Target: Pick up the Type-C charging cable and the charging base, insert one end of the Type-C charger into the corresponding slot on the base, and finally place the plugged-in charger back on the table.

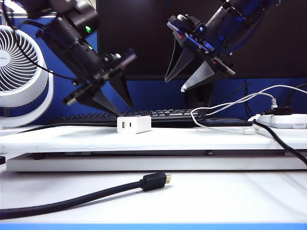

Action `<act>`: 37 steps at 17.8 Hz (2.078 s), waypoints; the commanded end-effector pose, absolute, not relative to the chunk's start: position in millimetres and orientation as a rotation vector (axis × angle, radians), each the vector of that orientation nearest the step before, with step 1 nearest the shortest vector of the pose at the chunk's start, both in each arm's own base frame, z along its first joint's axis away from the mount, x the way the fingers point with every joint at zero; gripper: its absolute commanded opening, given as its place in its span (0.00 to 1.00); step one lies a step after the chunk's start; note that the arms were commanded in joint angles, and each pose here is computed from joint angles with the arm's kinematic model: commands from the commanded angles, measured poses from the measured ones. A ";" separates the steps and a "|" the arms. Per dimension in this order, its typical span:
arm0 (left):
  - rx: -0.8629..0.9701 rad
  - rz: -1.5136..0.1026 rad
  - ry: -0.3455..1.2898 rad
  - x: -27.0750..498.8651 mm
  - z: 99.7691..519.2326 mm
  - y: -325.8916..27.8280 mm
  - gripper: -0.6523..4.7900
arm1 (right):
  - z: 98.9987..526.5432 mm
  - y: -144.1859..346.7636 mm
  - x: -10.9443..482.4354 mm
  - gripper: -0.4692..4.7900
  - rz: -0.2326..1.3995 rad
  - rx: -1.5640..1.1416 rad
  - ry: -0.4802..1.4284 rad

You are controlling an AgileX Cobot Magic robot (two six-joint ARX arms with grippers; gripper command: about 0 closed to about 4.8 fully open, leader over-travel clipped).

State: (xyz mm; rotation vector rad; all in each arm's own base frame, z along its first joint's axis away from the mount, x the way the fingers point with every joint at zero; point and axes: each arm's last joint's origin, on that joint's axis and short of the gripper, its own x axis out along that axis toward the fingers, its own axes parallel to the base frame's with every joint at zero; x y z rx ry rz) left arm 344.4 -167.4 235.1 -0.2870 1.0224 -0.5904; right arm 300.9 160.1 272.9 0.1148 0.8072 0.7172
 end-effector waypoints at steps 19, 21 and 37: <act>-0.029 -0.612 1.076 339.1 225.3 -191.8 0.32 | 273.2 153.1 285.8 0.55 0.803 -0.113 0.867; -0.005 -0.810 1.042 332.6 232.0 -207.8 0.32 | 273.2 153.1 285.8 0.55 0.801 -0.114 0.867; 0.992 -1.206 0.471 343.6 299.7 -214.8 1.00 | 294.3 144.0 267.7 0.63 0.801 -0.116 0.847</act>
